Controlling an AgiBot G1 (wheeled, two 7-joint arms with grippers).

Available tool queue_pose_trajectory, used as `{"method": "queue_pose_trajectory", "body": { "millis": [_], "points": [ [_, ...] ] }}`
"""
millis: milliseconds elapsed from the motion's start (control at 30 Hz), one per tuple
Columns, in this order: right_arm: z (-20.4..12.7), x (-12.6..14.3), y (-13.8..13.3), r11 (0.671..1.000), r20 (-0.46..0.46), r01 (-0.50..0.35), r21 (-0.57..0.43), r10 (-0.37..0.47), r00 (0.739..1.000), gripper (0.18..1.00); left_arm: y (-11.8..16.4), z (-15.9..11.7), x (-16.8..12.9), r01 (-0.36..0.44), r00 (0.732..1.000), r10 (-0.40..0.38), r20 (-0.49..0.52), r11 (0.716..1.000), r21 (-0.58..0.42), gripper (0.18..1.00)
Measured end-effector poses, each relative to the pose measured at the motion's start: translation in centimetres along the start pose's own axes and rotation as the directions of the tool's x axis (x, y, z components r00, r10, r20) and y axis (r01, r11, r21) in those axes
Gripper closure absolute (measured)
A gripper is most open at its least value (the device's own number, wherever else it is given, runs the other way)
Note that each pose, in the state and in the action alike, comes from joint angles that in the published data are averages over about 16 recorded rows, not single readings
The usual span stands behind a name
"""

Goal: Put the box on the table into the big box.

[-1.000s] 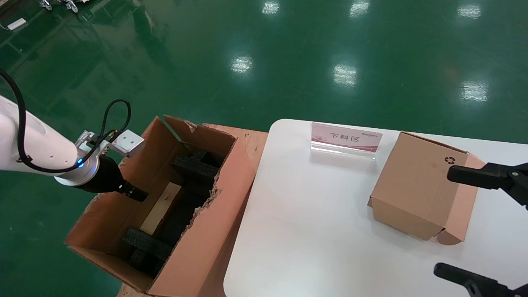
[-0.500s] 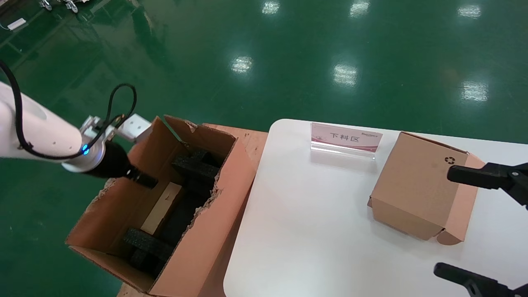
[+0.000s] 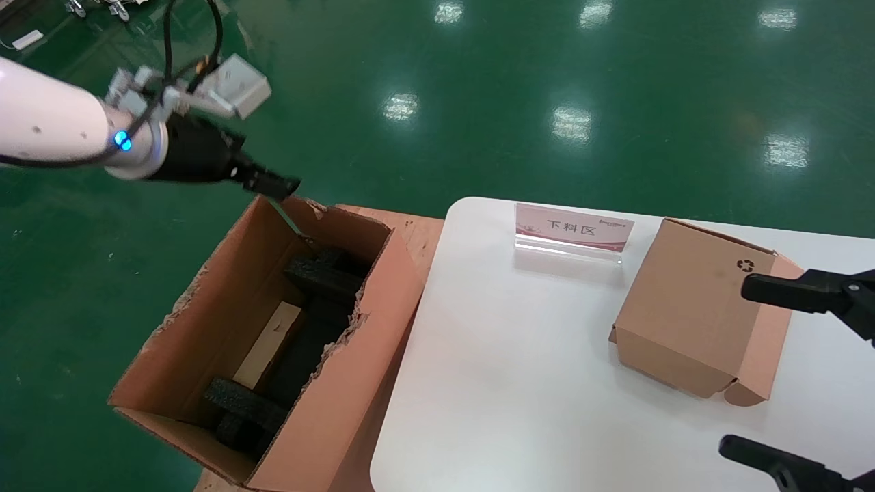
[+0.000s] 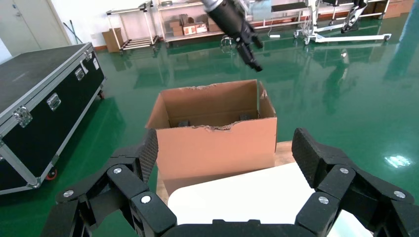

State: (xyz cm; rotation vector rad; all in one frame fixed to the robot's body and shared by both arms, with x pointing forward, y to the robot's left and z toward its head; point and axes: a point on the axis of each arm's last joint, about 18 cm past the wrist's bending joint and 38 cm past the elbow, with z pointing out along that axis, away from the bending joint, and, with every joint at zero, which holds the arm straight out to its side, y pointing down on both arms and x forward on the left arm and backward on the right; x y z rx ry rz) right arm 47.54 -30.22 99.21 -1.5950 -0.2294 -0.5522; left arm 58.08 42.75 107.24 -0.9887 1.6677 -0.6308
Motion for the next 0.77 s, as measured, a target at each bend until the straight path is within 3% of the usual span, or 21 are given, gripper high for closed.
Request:
{"method": "queue_pose_trajectory", "body": {
  "millis": [333, 767],
  "points": [
    [0.0, 0.0, 0.0, 1.000, 0.000, 0.000, 0.000, 0.000, 1.000, 0.184, -3.2, -2.3, 0.4, -0.078, 0.995, 0.089, -0.046, 0.974, 0.214, 0.188],
    [0.0, 0.0, 0.0, 1.000, 0.000, 0.000, 0.000, 0.000, 1.000, 0.184, -3.6, -2.4, 0.9, -0.098, 0.991, 0.116, -0.066, 0.967, 0.236, 0.188]
  ]
}}
